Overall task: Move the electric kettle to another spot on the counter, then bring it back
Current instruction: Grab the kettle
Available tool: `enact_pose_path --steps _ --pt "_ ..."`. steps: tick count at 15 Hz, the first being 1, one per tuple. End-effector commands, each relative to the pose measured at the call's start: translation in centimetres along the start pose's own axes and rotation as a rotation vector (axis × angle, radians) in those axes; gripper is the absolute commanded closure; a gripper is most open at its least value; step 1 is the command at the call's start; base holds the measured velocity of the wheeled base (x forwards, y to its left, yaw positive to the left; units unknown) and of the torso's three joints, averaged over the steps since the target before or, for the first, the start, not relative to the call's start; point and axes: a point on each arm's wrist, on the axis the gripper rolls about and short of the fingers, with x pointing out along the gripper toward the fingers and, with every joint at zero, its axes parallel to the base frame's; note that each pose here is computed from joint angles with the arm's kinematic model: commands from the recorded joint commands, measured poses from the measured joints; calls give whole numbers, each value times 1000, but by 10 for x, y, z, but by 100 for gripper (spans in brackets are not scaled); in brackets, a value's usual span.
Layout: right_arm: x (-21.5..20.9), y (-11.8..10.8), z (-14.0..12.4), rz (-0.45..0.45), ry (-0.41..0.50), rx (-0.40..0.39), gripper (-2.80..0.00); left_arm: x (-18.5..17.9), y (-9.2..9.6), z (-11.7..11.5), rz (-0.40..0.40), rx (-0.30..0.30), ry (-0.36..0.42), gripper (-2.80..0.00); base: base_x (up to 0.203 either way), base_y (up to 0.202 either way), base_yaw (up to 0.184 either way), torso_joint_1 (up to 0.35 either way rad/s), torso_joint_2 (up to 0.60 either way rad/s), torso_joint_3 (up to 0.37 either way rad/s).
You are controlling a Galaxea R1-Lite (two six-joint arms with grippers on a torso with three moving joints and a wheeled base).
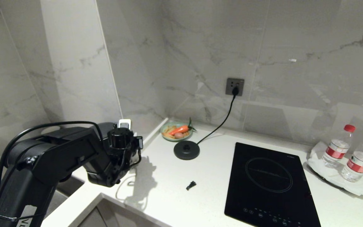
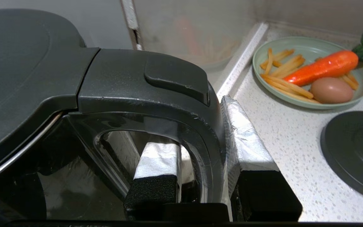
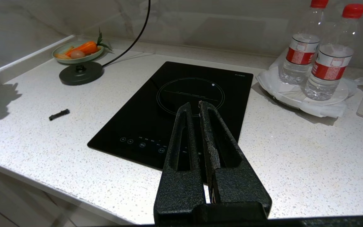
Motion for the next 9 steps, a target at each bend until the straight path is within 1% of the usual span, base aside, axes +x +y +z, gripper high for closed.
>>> enact_pose_path --steps 1,5,8,9 --pt "0 0 0 0 0 1 0 1 4 4 13 -4 -14 0 0 0 0 0 0 0" --pt "0 0 0 0 0 0 0 1 10 13 27 -14 -35 0 0 0 0 0 0 0" --pt "0 0 0 0 0 0 0 -5 13 32 27 -24 -71 0 0 0 0 0 0 0" --pt "0 0 0 0 0 0 0 -6 13 33 27 -21 -71 0 0 0 0 0 0 0"
